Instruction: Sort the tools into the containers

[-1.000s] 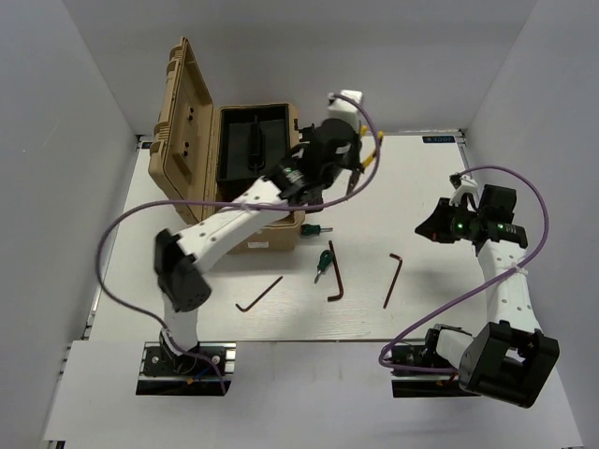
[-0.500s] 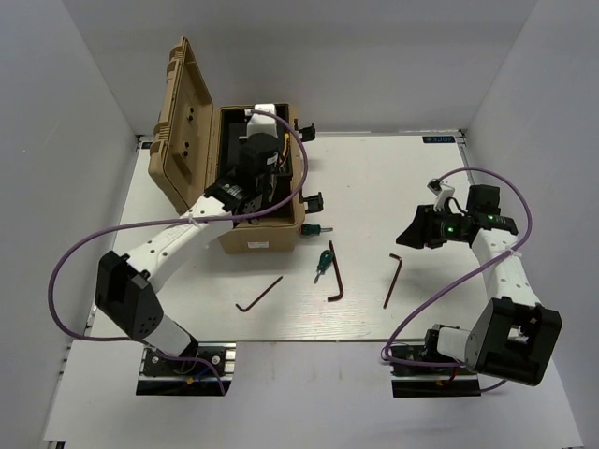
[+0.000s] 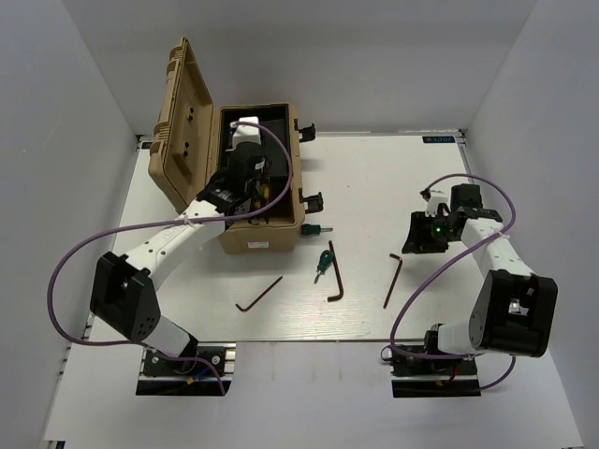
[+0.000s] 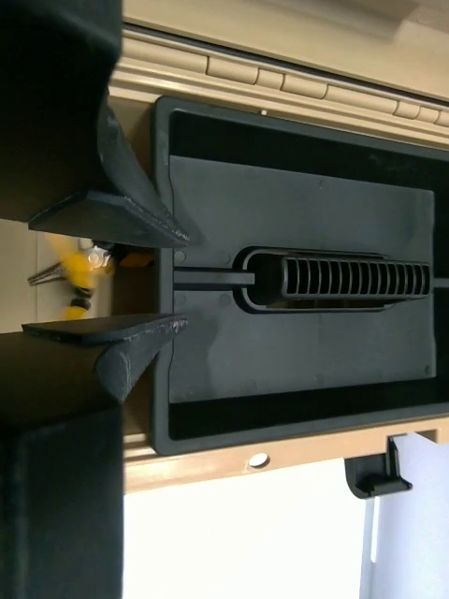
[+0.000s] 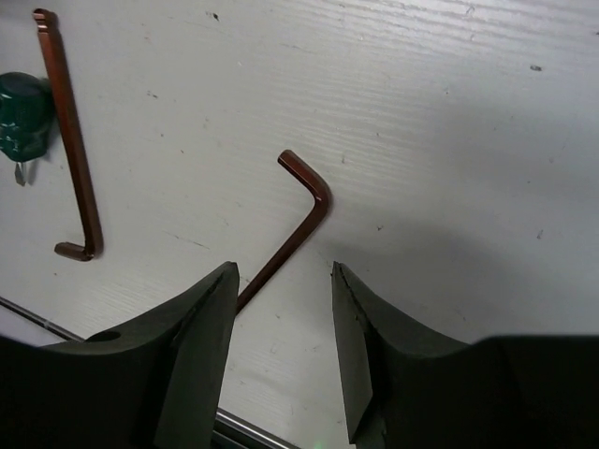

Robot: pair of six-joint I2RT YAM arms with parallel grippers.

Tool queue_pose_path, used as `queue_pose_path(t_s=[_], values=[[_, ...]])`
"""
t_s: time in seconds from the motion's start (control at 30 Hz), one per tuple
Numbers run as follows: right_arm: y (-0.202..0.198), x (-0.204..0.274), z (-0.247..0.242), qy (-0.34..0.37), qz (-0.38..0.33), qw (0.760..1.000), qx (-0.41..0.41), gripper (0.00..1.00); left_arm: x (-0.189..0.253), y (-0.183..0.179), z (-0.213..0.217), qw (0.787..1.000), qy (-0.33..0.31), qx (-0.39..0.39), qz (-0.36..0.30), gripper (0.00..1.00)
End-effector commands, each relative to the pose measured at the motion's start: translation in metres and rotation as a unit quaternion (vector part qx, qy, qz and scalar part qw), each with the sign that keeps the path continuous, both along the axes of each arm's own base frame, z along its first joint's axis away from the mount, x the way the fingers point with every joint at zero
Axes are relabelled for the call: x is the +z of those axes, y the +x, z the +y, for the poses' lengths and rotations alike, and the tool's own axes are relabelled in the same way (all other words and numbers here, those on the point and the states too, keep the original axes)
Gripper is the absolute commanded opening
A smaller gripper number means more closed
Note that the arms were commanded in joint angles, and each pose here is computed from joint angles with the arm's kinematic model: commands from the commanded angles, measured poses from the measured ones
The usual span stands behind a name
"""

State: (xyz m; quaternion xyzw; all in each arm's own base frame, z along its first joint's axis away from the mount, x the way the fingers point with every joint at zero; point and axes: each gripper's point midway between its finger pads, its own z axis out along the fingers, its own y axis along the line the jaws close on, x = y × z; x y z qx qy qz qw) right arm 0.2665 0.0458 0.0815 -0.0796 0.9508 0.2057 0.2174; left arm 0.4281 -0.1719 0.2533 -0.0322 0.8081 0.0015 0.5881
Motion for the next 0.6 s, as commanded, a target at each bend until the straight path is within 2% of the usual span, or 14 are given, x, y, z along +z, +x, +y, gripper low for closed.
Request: queue_pose_path(t_s=[0.0, 0.1, 0.23, 0.3, 0.4, 0.43, 0.5, 0.53, 0.57], values=[[0.005, -0.001, -0.006, -0.027, 0.002, 1.0, -0.012, 0.51, 0.027, -0.007, 0.004, 0.999, -0.039, -0.008, -0.031, 0.46], [0.0, -0.009, -0.004, -0.032, 0.023, 0.999, -0.006, 0.51, 0.026, -0.009, 0.001, 0.998, -0.047, -0.018, -0.029, 0.51], [-0.007, -0.02, -0.005, -0.05, 0.055, 0.997, -0.008, 0.51, 0.048, -0.019, -0.002, 0.996, -0.067, -0.042, -0.048, 0.52], [-0.015, -0.025, -0.006, -0.061, 0.068, 0.996, -0.006, 0.49, 0.072, -0.034, -0.013, 0.992, -0.062, -0.091, -0.066, 0.52], [-0.022, -0.031, -0.007, -0.078, 0.076, 0.994, -0.004, 0.45, 0.091, -0.068, -0.043, 0.968, -0.062, -0.231, -0.073, 0.5], [-0.024, -0.033, -0.005, -0.077, 0.08, 0.994, 0.0, 0.45, 0.089, -0.086, -0.064, 0.947, -0.065, -0.31, -0.061, 0.52], [-0.024, -0.037, -0.003, -0.083, 0.085, 0.993, 0.001, 0.44, 0.065, -0.112, -0.079, 0.924, -0.058, -0.378, -0.016, 0.56], [-0.023, -0.038, -0.002, -0.083, 0.088, 0.993, 0.001, 0.44, 0.059, -0.132, -0.09, 0.901, -0.061, -0.43, -0.004, 0.58], [-0.027, -0.042, 0.009, -0.086, 0.096, 0.991, 0.023, 0.44, 0.051, -0.141, -0.092, 0.892, -0.059, -0.448, 0.009, 0.59]])
